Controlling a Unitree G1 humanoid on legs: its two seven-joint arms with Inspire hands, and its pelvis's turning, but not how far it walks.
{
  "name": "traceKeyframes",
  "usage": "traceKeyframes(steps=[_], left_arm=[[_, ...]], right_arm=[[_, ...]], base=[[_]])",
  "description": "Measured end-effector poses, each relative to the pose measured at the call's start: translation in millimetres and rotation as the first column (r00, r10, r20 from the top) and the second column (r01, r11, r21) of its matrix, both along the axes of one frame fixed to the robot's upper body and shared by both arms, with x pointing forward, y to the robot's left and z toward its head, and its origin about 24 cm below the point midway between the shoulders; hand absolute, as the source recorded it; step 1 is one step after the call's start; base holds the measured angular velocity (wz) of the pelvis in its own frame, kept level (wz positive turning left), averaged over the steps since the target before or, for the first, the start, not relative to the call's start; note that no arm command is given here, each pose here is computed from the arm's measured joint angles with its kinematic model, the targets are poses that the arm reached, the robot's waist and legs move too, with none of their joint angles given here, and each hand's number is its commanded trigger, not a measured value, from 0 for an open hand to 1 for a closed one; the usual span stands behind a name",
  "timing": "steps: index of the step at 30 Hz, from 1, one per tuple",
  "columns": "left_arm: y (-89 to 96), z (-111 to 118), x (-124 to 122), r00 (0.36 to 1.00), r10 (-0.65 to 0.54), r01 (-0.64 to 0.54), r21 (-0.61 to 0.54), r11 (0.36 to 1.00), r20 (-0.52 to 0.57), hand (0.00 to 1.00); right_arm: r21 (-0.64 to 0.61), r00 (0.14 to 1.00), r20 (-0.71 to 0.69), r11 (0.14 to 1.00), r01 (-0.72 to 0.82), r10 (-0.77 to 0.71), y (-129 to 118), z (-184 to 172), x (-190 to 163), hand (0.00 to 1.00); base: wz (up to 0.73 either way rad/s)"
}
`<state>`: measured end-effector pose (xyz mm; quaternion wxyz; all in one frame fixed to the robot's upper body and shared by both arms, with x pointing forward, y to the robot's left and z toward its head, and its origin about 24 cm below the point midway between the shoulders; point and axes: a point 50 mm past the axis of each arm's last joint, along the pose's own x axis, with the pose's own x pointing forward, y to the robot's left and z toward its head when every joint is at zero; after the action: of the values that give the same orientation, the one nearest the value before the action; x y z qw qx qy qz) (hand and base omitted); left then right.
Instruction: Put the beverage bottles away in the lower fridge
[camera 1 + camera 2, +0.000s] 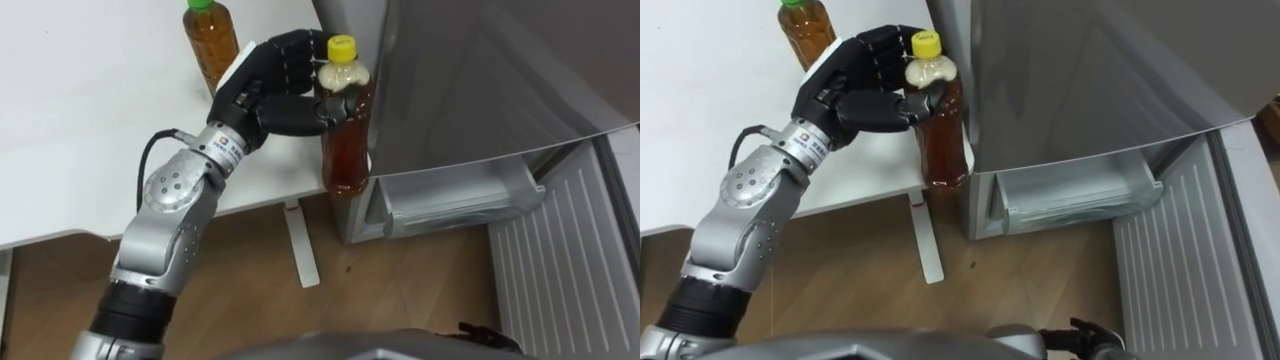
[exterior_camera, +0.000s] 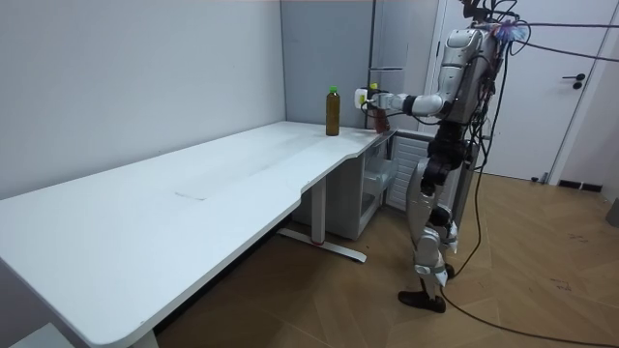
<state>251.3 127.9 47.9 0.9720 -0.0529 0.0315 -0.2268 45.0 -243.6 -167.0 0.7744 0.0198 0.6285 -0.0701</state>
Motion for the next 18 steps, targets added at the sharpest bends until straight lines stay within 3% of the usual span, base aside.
traceKeyframes(steps=[18], left_arm=[[-4.2, -4, -1, 0.999, -0.019, 0.02, 0.009, 1.0, -0.041, 1.0]], right_arm=[[-0.013, 0.996, 0.049, 0.997, -0.075, 0.075, 2, 3, 17, 0.0]], base=[[0.0]])
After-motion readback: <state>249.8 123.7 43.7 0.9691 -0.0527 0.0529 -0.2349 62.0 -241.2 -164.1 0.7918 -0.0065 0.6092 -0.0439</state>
